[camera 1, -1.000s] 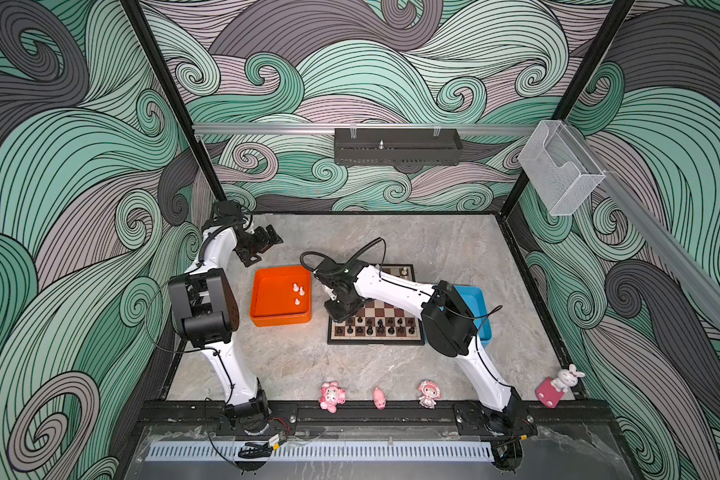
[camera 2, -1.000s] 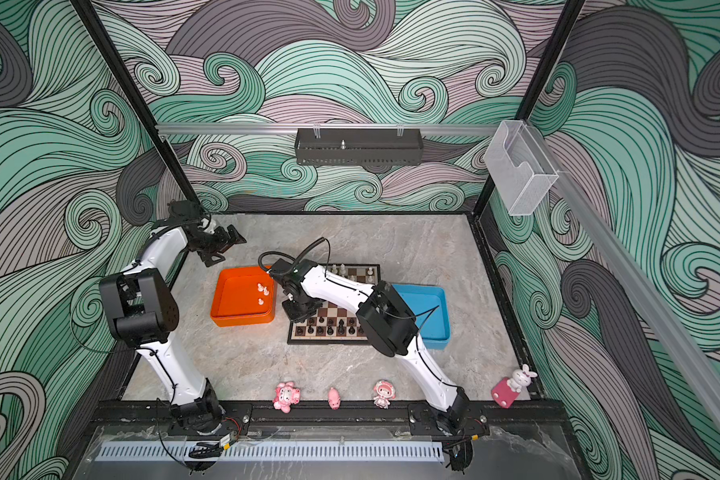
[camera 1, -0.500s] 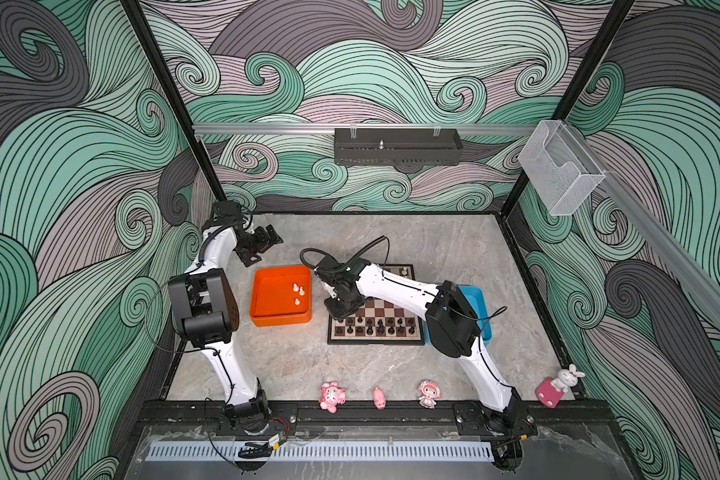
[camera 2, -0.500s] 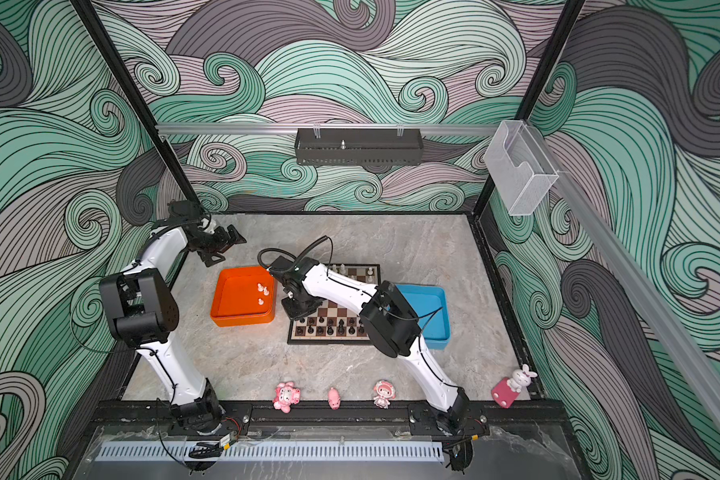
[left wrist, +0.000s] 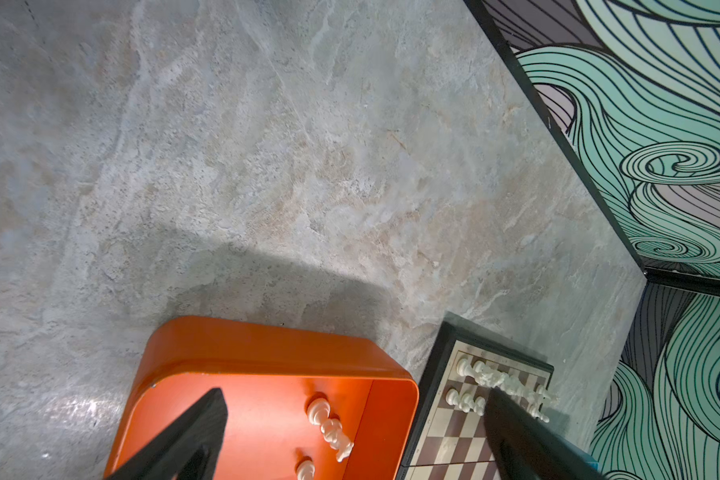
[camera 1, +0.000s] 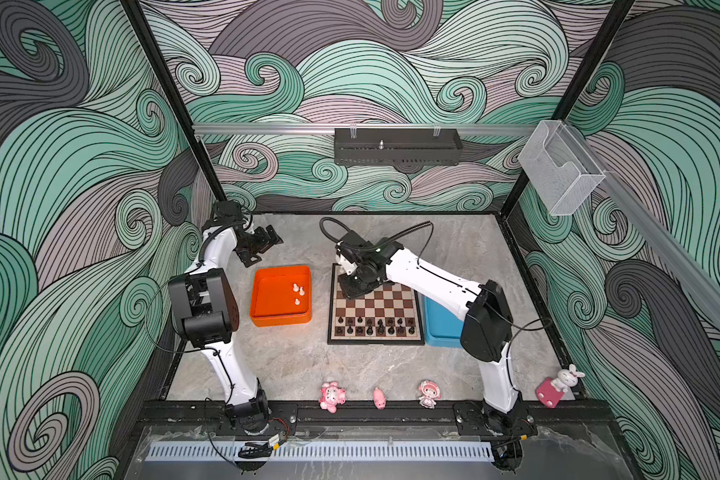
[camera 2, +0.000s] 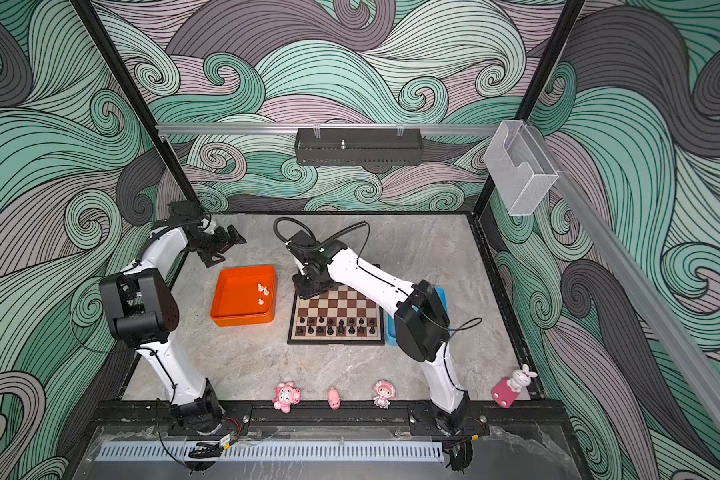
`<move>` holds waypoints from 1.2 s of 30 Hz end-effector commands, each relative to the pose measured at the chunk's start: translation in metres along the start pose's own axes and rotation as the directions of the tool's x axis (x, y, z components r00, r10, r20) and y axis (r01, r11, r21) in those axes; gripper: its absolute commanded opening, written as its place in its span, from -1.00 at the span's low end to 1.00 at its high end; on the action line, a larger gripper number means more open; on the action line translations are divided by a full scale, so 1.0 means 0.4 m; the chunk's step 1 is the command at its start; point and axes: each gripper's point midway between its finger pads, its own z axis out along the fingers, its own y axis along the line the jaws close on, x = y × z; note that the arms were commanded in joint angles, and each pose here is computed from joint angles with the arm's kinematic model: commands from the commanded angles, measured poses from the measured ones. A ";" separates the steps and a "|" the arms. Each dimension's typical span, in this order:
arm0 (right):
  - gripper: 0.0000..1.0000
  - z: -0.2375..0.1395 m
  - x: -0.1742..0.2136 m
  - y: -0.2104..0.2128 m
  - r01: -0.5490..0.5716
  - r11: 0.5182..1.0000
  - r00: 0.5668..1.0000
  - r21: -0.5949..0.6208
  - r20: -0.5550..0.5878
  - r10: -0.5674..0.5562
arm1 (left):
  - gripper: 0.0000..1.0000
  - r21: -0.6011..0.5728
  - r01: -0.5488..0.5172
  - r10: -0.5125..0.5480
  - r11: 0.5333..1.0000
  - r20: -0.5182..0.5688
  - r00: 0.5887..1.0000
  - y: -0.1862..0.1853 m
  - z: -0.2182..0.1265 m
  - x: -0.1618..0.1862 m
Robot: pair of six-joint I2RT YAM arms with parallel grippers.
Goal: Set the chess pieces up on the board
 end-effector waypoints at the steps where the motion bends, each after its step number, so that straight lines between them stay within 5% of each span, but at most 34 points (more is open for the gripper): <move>1: -0.28 -0.063 -0.017 -0.072 -0.057 0.998 0.996 0.008 0.070 0.056 | 0.97 -0.043 0.004 -0.004 0.999 0.016 1.000 0.007 -0.016 0.004; 6: -0.04 -0.136 -0.004 -0.210 -0.142 0.990 0.978 0.024 0.156 0.136 | 0.97 -0.115 -0.060 0.057 0.992 -0.022 0.998 -0.021 -0.015 0.069; 11: 0.90 -0.183 0.053 -0.345 -0.237 0.969 0.953 0.069 0.212 0.218 | 0.92 -0.198 -0.134 0.117 0.971 -0.096 0.989 -0.016 -0.007 0.179; 12: 0.97 -0.188 0.065 -0.365 -0.254 0.964 0.948 0.073 0.217 0.233 | 0.91 -0.219 -0.156 0.135 0.963 -0.110 0.985 -0.014 -0.009 0.196; 20: 0.97 -0.212 0.108 -0.453 -0.348 0.935 0.910 0.068 0.264 0.320 | 0.63 -0.325 -0.260 0.205 0.909 -0.196 0.959 0.038 0.011 0.256; 36: 0.98 -0.156 0.138 -0.464 -0.389 0.921 0.904 0.014 0.199 0.379 | 0.27 -0.320 -0.322 0.221 0.891 -0.313 0.924 0.029 0.101 0.287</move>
